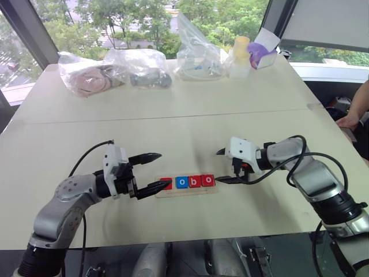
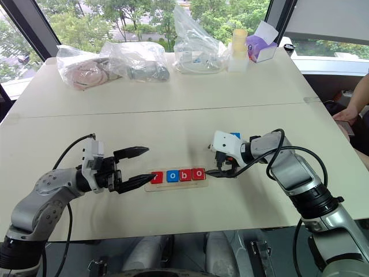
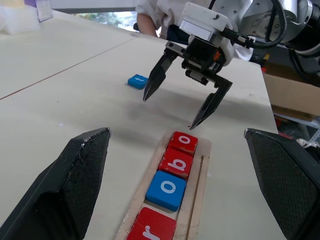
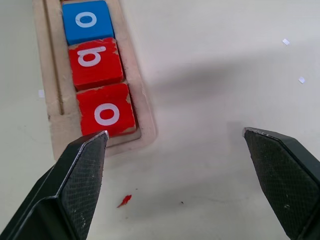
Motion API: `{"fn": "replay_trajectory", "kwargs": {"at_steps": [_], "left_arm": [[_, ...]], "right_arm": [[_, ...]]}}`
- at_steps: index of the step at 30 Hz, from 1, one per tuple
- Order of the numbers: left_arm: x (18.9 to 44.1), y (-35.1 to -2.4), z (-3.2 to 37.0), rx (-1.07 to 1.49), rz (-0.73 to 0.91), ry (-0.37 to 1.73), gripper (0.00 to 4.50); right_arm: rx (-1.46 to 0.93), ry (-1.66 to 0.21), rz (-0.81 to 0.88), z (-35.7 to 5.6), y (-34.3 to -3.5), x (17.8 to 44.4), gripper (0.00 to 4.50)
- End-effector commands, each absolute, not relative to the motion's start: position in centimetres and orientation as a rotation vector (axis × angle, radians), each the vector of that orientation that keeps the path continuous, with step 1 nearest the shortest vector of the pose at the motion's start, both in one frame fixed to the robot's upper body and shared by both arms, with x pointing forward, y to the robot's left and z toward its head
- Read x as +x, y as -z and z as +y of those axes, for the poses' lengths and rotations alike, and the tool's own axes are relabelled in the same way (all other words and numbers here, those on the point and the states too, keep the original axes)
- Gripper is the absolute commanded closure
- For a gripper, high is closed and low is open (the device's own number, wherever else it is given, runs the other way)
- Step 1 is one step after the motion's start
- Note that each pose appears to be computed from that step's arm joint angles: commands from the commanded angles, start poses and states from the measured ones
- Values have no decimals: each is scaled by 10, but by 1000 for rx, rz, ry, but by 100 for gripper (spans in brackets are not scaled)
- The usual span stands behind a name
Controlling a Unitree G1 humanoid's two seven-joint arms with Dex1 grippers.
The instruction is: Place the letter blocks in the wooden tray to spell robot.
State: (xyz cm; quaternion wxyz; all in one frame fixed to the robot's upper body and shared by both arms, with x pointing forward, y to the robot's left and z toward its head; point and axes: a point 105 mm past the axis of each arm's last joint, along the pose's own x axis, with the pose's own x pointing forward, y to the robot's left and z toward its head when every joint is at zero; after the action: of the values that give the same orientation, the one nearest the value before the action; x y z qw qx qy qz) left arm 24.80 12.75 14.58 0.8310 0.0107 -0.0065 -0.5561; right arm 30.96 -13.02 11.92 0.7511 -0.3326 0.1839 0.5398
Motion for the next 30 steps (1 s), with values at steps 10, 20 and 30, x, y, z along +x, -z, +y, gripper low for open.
{"fn": "replay_trajectory", "kwargs": {"at_steps": [10,20,30], "left_arm": [[243,-156,127,50,-45,1188,0],[243,-156,128,51,-41,1186,0],[242,-156,128,48,-38,1180,0]], "right_arm": [[-761,-1186,369,-126,-118,311,4],[-758,-1220,363,-115,-113,306,4],[-749,-1241,343,-105,-114,307,4]]}}
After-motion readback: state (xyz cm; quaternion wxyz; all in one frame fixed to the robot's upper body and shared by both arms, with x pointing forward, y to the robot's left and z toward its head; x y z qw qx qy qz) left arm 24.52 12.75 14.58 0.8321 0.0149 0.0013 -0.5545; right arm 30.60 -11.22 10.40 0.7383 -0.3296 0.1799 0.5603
